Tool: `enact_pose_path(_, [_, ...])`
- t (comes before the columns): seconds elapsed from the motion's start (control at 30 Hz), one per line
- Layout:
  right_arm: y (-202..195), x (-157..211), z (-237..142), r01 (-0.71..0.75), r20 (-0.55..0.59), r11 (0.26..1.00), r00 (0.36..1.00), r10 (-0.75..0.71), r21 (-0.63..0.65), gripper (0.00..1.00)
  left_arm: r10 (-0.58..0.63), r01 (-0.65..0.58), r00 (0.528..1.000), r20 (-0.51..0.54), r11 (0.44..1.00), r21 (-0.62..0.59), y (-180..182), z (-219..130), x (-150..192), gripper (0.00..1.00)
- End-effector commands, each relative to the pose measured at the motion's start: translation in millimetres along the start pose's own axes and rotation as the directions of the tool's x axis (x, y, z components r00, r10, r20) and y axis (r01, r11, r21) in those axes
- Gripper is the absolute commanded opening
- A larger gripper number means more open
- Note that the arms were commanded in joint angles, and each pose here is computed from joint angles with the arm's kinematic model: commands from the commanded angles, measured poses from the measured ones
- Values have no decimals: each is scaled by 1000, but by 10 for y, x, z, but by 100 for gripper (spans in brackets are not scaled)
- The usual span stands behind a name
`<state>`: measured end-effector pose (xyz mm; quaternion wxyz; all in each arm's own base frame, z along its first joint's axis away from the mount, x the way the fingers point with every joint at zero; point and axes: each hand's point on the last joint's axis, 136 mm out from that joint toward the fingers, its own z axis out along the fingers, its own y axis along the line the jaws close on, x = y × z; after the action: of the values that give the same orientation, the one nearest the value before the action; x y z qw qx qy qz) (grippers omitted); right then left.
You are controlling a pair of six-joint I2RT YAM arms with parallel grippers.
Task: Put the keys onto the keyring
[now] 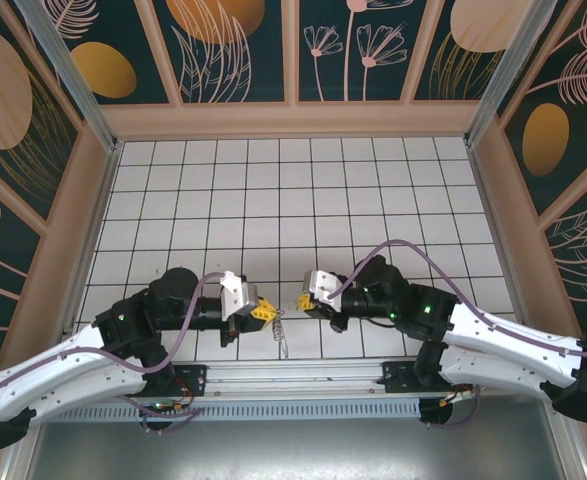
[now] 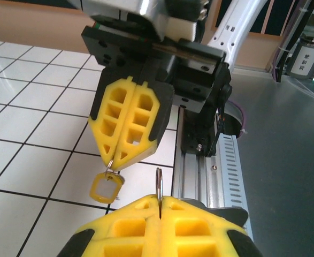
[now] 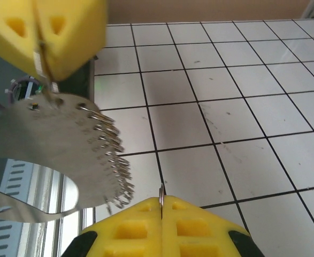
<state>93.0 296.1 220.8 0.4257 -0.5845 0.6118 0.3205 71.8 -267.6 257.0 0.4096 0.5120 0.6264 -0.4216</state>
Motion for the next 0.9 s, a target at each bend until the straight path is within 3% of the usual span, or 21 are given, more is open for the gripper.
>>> enact_pose_path(0.0, [37,-195,-90,63,47,998,997,-63,-5,0,35,-35,999,23,999,23,-55,-46,-83,0])
enact_pose_path(0.23, [126,-311,-113,83,90,996,993,-80,-41,0,28,-28,1000,7,1000,7,-19,-23,-7,0])
enact_pose_path(0.5, [129,-506,-156,-6,136,998,991,14,-60,0,31,-31,999,-22,999,-7,23,16,56,0])
enact_pose_path(0.87, [212,-543,-108,-43,117,991,991,57,-123,0,35,-35,999,-22,999,-17,45,30,65,0])
